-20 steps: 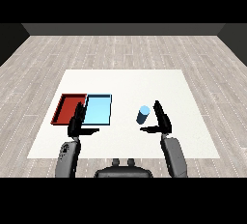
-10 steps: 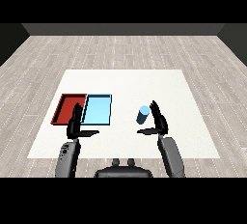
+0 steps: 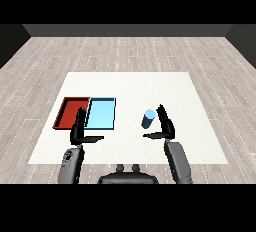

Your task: Pick the blue can and put it in the blue box

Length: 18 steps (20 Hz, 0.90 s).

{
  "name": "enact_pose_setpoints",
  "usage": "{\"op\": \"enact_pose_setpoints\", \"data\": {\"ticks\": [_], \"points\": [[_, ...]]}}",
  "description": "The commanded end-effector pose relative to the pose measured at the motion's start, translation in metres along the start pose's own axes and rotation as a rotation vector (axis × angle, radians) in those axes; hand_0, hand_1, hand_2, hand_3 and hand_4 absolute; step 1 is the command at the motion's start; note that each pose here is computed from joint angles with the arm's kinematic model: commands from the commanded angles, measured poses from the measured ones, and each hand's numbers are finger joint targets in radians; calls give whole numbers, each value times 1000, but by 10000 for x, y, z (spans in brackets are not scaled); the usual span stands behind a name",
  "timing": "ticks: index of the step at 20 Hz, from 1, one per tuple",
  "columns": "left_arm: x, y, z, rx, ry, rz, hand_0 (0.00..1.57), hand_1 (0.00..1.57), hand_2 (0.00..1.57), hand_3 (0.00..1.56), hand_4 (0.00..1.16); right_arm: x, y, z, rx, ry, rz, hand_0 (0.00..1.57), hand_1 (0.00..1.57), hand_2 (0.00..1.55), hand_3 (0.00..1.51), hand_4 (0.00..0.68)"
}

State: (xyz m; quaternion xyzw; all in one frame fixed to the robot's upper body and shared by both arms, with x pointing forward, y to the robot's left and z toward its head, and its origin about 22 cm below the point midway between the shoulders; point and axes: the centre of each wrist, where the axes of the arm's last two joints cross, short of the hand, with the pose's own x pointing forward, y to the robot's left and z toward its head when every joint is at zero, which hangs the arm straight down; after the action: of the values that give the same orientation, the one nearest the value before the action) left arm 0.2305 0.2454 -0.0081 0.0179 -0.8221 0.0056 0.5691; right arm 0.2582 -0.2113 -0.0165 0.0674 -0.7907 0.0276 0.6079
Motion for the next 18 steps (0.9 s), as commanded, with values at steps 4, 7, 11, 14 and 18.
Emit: {"op": "enact_pose_setpoints", "data": {"ticks": [4,7,11,14,18], "points": [[-62,13,-88,0,-3,3,0,0,0,0,0,-146,17,75,-16,26,6,0,0,0,0,0],[-58,116,-97,7,-14,-36,0,0,0,0,0,-179,-215,34,-29,44,-29,0,0,0,0,0],[-34,133,-18,31,4,-38,0,0,0,0,0,-153,-171,4,-46,88,-26,0,0,0,0,0],[-109,119,-98,4,26,24,0,0,0,0,0,-390,-92,-120,-79,136,-33,0,0,0,0,0],[76,73,-10,-1,3,-17,0,0,0,0,0,-197,-348,-181,-96,130,-15,0,0,0,0,0]]}}
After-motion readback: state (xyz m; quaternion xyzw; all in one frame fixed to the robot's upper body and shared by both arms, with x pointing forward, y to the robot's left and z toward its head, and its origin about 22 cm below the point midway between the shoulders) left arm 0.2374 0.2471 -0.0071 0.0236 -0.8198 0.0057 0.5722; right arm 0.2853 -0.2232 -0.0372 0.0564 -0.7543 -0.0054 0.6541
